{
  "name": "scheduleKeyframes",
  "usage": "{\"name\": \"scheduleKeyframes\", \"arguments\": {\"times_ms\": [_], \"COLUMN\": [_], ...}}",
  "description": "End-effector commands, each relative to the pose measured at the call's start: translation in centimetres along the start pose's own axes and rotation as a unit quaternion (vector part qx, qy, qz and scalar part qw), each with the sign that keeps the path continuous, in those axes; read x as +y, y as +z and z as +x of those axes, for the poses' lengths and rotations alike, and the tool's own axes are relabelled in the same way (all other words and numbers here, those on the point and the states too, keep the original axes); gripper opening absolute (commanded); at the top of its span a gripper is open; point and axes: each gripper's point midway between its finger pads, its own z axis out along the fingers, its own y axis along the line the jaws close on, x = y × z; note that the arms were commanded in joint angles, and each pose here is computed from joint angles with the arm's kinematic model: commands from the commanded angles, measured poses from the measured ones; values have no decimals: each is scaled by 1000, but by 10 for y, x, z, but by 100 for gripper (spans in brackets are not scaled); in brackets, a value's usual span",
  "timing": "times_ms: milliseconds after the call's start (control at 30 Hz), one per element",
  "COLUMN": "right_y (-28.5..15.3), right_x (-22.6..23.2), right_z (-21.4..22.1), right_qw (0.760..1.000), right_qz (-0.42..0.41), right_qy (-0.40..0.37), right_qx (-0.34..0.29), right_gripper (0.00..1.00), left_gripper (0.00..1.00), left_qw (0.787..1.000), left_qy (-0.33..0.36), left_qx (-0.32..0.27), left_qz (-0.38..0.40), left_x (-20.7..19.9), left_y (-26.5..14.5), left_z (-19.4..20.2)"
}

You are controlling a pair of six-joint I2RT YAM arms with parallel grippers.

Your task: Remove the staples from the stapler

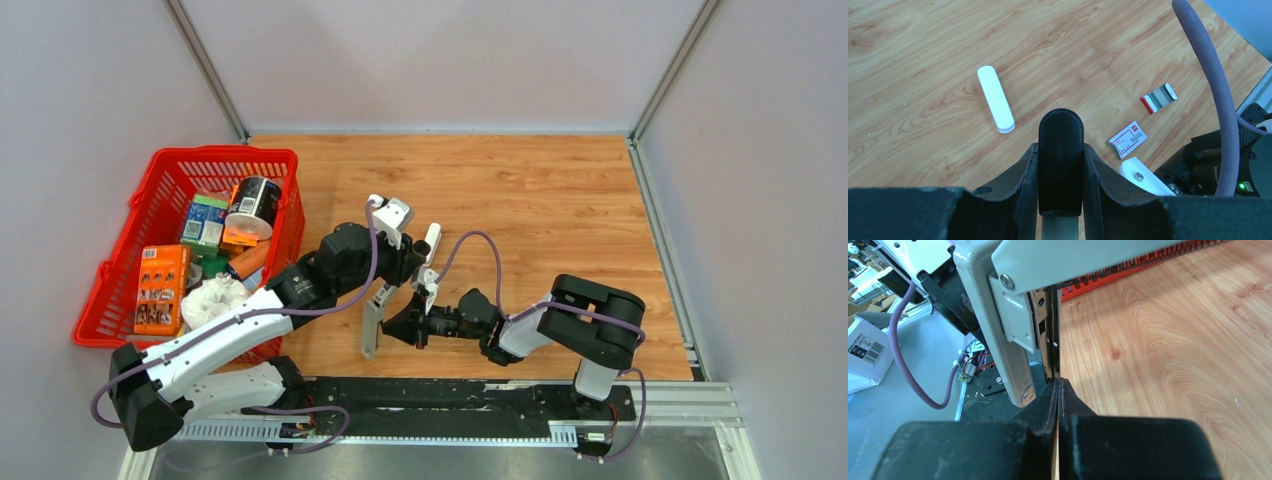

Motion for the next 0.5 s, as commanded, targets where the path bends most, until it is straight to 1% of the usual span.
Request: {"name": "scheduleKeyframes", "arguments": {"times_ms": [0,233,333,467], "right_y": [8,-5,-14,-25], "right_x": [21,6,1,-6], "right_z": [-34,-40,-48,-58], "right_qw": [997,998,997,994], "right_qz": [-43,7,36,76], "right_qy": [-21,-31,-48,-79], "right_qx": [-55,-49,-47,-28], "right_gripper": [0,0,0,0], "left_gripper": [0,0,0,0], "left_qw": [998,997,997,996], "left_qy": [8,14,19,22], "left_qx": [-57,-55,-56,-61], "left_qz": [33,52,55,68], "left_x": [-16,-23,-24,-29], "left_y": [-8,-20,-28,-38], "left_z": [-41,-47,-50,-57]}}
